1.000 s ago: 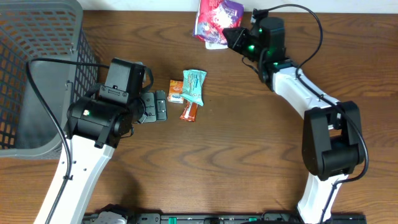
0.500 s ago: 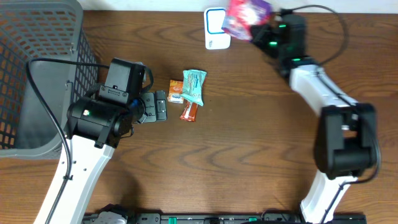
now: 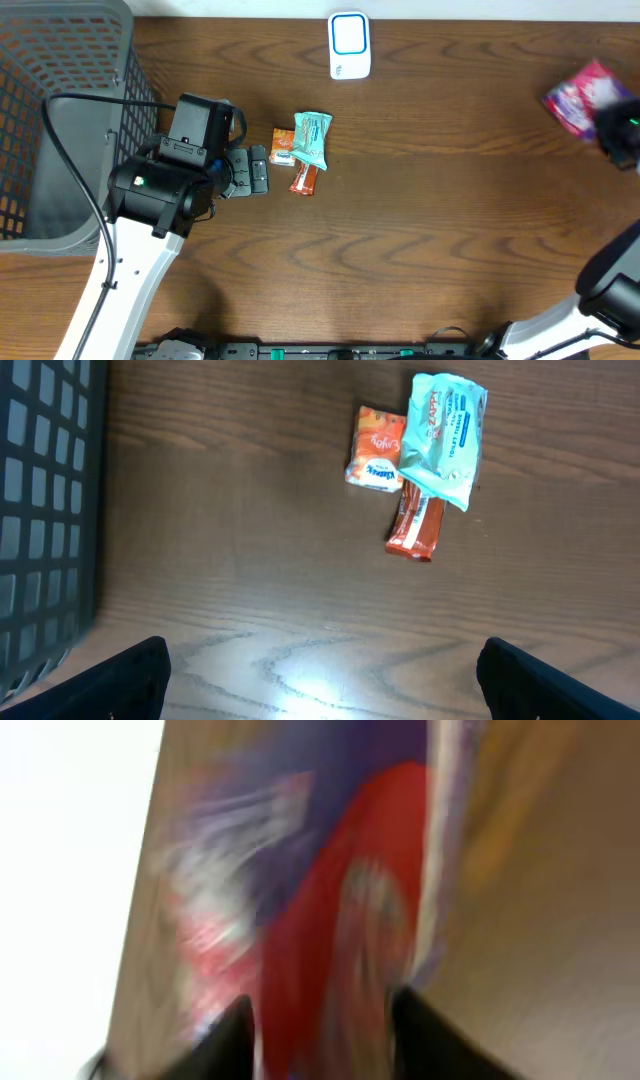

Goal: Scan the item barcode
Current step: 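Move the snack bag right and drop it at the table's right edge, then reach the right gripper to the mint-green wipes pack and grasp it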

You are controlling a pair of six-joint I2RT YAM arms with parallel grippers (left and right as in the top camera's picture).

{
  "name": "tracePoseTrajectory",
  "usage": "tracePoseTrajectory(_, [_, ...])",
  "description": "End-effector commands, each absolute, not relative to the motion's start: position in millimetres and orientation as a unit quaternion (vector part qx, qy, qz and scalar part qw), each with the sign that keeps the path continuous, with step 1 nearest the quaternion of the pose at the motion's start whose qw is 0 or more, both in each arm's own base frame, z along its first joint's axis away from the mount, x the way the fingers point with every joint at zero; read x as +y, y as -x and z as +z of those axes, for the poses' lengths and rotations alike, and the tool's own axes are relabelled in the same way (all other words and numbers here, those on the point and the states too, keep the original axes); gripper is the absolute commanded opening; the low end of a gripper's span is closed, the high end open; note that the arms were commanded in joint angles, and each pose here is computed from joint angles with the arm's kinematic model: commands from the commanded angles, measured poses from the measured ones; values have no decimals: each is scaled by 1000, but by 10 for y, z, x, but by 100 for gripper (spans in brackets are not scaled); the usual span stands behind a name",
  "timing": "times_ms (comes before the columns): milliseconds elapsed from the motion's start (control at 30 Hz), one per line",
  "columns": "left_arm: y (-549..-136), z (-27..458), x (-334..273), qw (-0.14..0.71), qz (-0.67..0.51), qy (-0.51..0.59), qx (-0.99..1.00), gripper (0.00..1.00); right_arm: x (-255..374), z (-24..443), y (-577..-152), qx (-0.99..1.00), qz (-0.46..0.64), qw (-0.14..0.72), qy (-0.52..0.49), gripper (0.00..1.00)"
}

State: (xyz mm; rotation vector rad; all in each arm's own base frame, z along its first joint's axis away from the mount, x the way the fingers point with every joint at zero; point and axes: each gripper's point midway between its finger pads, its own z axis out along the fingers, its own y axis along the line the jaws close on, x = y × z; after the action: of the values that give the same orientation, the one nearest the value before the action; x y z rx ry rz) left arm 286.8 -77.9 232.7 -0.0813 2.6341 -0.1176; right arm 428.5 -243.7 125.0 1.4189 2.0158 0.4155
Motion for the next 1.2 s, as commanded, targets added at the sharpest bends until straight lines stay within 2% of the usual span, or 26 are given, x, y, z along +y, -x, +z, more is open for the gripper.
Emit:
tracePoseTrajectory(0, [-2879,2319,-750,248,-37,31,968,98,-2543,1210,-4168,759,167,309,-548,50])
tracePoseTrajectory(67, [-2878,2319,-750,248,-37,31,968,98,-2545,1182,-4145,759,166,305,-550,74])
tracePoseTrajectory(133, [-2879,2319,-750,248,-37,31,968,98,-2514,1179,-4164,761,168,305,-547,82])
tracePoseTrajectory(233, [-2879,2319,-750,248,-37,31,968,98,-2360,1233,-4270,772,197,309,-519,83])
tracePoseTrajectory(367, [-2879,2319,-750,248,-37,31,967,98,-1957,1482,-4557,797,279,343,-412,76])
tracePoseTrajectory(467, [-2878,2319,-750,248,-37,31,968,98,-1530,1647,-4714,810,337,352,-326,76])
tracePoseTrajectory(500, [-2878,2319,-750,248,-37,31,968,98,-1307,1681,-4757,818,354,350,-288,79])
tracePoseTrajectory(600, [-2879,2319,-750,248,-37,31,968,98,-838,1628,-4783,846,359,333,-211,82])
tracePoseTrajectory(667, [-2879,2319,-750,248,-37,31,968,98,-630,1506,-4774,869,332,317,-182,73])
tracePoseTrajectory(700, [-2879,2319,-750,248,-37,31,968,98,-554,1406,-4757,884,308,303,-182,62])
tracePoseTrajectory(733, [-2879,2319,-750,248,-37,31,968,98,-459,1273,-4723,901,272,281,-187,44])
tracePoseTrajectory(767, [-2879,2319,-750,248,-37,31,968,98,-379,1199,-4702,911,251,269,-185,32])
tracePoseTrajectory(833, [-2878,2319,-750,248,-37,31,968,98,-93,1118,-4672,926,234,248,-162,29])
tracePoseTrajectory(867, [-2878,2319,-750,248,-37,31,968,98,60,1103,-4666,929,237,242,-148,33])
tracePoseTrajectory(933, [-2879,2319,-750,248,-37,31,968,98,405,1087,-4657,934,248,232,-114,53])
tracePoseTrajectory(1033, [-2879,2319,-750,248,-37,31,967,98,906,1051,-4636,937,260,224,-62,58])
tracePoseTrajectory(1100, [-2879,2319,-750,248,-37,31,968,98,1239,1024,-4610,937,270,218,-38,68])
tracePoseTrajectory(1167, [-2879,2319,-750,248,-37,31,968,98,1570,979,-4597,935,281,213,-28,68])
